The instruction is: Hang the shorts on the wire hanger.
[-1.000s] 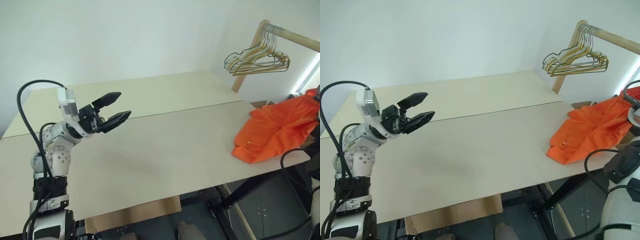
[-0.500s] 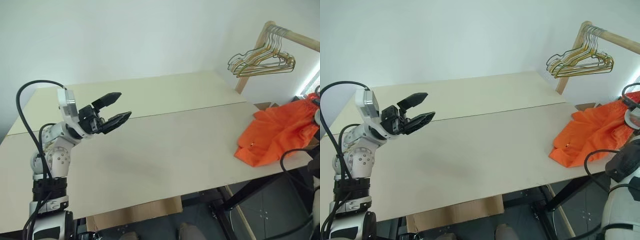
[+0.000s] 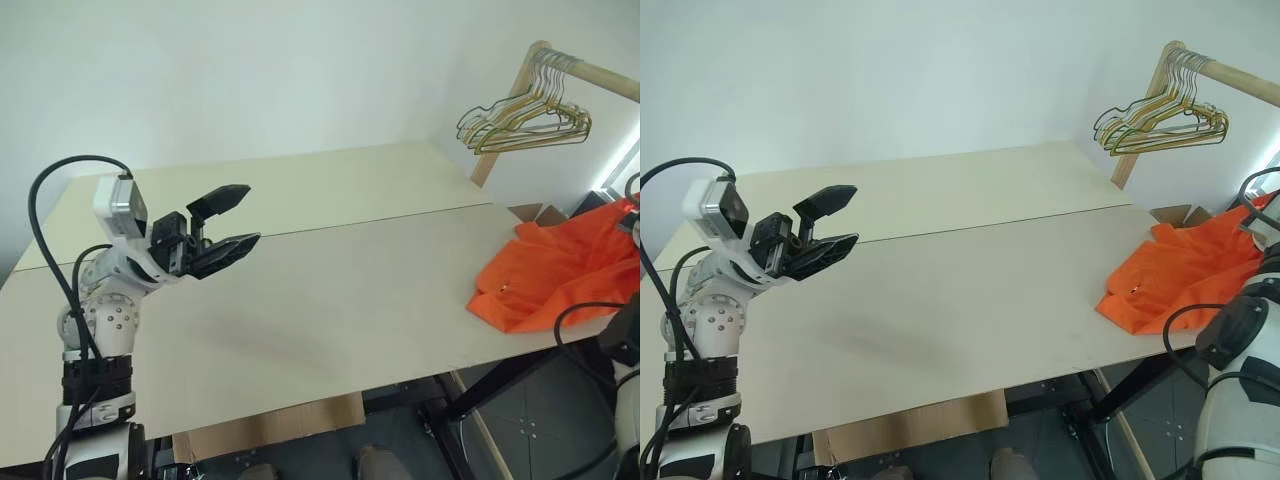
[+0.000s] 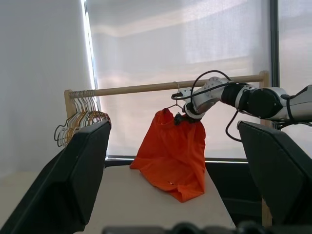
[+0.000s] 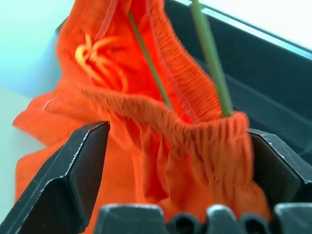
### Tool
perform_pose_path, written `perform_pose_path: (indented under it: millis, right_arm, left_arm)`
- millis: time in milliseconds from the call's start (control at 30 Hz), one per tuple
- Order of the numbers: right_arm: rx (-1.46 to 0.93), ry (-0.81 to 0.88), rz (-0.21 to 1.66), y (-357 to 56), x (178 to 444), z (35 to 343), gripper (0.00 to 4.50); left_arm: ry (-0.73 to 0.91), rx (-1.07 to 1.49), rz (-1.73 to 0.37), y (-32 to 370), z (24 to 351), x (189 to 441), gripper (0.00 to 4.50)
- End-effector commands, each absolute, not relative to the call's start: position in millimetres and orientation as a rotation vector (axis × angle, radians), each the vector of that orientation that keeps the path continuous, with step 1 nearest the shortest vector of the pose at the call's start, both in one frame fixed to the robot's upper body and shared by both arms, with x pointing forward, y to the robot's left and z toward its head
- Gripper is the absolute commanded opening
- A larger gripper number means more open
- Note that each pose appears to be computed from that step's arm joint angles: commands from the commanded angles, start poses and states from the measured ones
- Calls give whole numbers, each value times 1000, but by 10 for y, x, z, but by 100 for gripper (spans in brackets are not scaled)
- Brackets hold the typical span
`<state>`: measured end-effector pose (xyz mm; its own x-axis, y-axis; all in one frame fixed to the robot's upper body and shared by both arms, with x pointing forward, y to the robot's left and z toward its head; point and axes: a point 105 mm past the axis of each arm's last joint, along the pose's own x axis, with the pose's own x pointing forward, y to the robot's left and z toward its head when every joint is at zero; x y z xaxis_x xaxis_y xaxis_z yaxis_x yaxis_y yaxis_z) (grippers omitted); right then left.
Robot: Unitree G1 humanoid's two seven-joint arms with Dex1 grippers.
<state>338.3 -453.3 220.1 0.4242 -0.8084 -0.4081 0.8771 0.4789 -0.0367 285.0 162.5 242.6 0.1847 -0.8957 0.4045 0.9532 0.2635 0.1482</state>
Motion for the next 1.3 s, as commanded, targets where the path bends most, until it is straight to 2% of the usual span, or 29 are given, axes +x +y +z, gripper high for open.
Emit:
perform_pose_path:
  millis: [33, 300, 467, 600, 733, 800, 867, 933, 1100, 1300]
  right_arm:
    - [97, 235, -1186, -4610, 3288, 2577, 443]
    - [-223, -37, -1255, -4433, 3256, 3139, 443]
    - [-421, -271, -1177, -4172, 3342, 3460, 443]
    - [-518, -322, -960, -3886, 3573, 3494, 443]
    - [-557, -344, -601, -3387, 3900, 3367, 443]
    - [-640, -306, -373, -3011, 4060, 3157, 443]
    - [-667, -286, -231, -2772, 4101, 3008, 443]
    - [-639, -266, -74, -2553, 4102, 2843, 443]
    - [-768, -183, 339, -2002, 3994, 2341, 443]
    - [-848, -95, 655, -1783, 3783, 1942, 443]
  left_arm:
    - [-475, -120, -1325, 1626, 2491, 2801, 450]
    - [-482, -121, -1314, 1641, 2493, 2807, 450]
    - [-494, -122, -1297, 1672, 2506, 2818, 450]
    - [-472, -105, -1249, 1734, 2464, 2842, 450]
    - [-401, -51, -1139, 1866, 2323, 2878, 450]
    - [-358, -14, -1050, 1933, 2264, 2899, 450]
    - [-322, 12, -992, 1973, 2223, 2909, 450]
    - [-319, 67, -943, 2011, 2191, 2885, 450]
    - [-296, 87, -861, 2099, 2138, 2762, 450]
    - [-240, 90, -812, 2124, 2001, 2651, 450]
